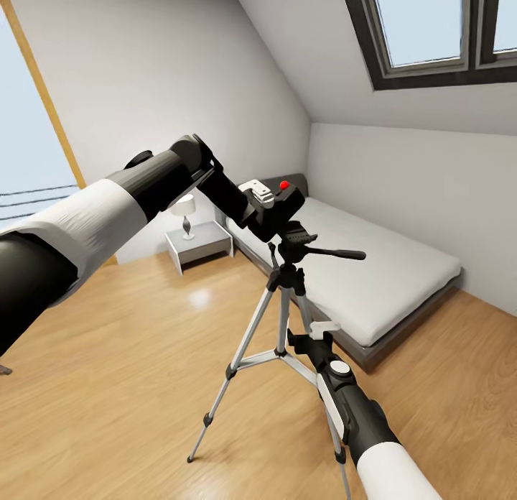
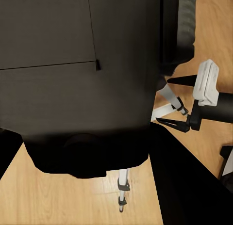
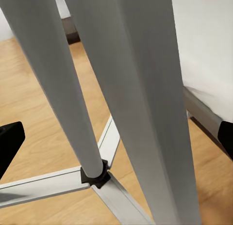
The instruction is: Attach the digital camera to the camera tripod in the bedroom.
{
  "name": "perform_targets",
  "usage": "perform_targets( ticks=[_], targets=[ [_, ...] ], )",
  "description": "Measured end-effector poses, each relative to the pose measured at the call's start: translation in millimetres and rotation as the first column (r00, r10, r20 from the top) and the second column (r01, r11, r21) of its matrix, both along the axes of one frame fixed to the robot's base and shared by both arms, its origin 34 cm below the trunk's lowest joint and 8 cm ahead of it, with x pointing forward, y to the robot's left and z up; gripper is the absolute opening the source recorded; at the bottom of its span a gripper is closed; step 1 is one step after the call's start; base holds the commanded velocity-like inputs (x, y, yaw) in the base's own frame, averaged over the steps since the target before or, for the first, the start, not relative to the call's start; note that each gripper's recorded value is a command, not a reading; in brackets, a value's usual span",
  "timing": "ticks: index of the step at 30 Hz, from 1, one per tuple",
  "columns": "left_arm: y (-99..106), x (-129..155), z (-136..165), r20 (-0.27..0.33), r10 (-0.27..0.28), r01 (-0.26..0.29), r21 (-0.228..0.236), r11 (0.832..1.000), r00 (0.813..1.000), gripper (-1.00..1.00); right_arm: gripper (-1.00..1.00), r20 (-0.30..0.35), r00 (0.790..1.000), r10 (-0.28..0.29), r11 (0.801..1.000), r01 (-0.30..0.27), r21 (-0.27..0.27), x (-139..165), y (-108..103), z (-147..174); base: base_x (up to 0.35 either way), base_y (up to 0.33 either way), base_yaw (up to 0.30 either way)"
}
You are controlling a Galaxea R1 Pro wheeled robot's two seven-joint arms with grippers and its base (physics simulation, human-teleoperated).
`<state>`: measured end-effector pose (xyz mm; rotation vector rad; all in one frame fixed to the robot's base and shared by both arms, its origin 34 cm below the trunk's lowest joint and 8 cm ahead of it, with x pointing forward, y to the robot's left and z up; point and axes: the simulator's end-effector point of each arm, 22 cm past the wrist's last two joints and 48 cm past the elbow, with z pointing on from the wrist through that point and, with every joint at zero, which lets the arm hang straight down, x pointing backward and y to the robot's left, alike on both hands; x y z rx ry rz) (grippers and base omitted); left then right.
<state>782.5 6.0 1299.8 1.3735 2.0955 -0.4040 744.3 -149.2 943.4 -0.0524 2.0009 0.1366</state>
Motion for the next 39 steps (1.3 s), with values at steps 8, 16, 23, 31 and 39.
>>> perform_targets(
  ticks=[8, 16, 23, 31, 39],
  targets=[
    [0, 1, -2, -0.003, 0.0, 0.0, 0.001, 1.0, 1.0, -1.0, 1.0, -0.003, 1.0, 0.0, 1.0, 0.0, -0.001, 0, 0, -2, 0.0, 0.0, 0.0],
    [0, 1, -2, -0.004, 0.0, 0.0, 0.0, 1.0, 1.0, -1.0, 1.0, -0.003, 1.0, -0.001, 1.0, 0.001, -0.002, 0, -1, -2, 0.0, 0.0, 0.0],
    [0, 1, -2, -0.004, 0.0, 0.0, 0.0, 1.0, 1.0, -1.0, 1.0, -0.003, 1.0, -0.001, 1.0, 0.001, -0.002, 0, -1, -2, 0.0, 0.0, 0.0],
    [0, 1, -2, -0.003, 0.0, 0.0, 0.0, 1.0, 1.0, -1.0, 1.0, -0.002, 1.0, -0.001, 1.0, 0.001, -0.002, 0, -1, -2, 0.0, 0.0, 0.0],
    [13, 10, -11, -0.005, 0.033, -0.033, -0.008, 0.999, 0.999, -1.0, 1.0, -0.009, 1.0, 0.012, 1.0, -0.012, -0.01, -2, 6, -6, 0.0, 0.0, 0.0]
  ],
)
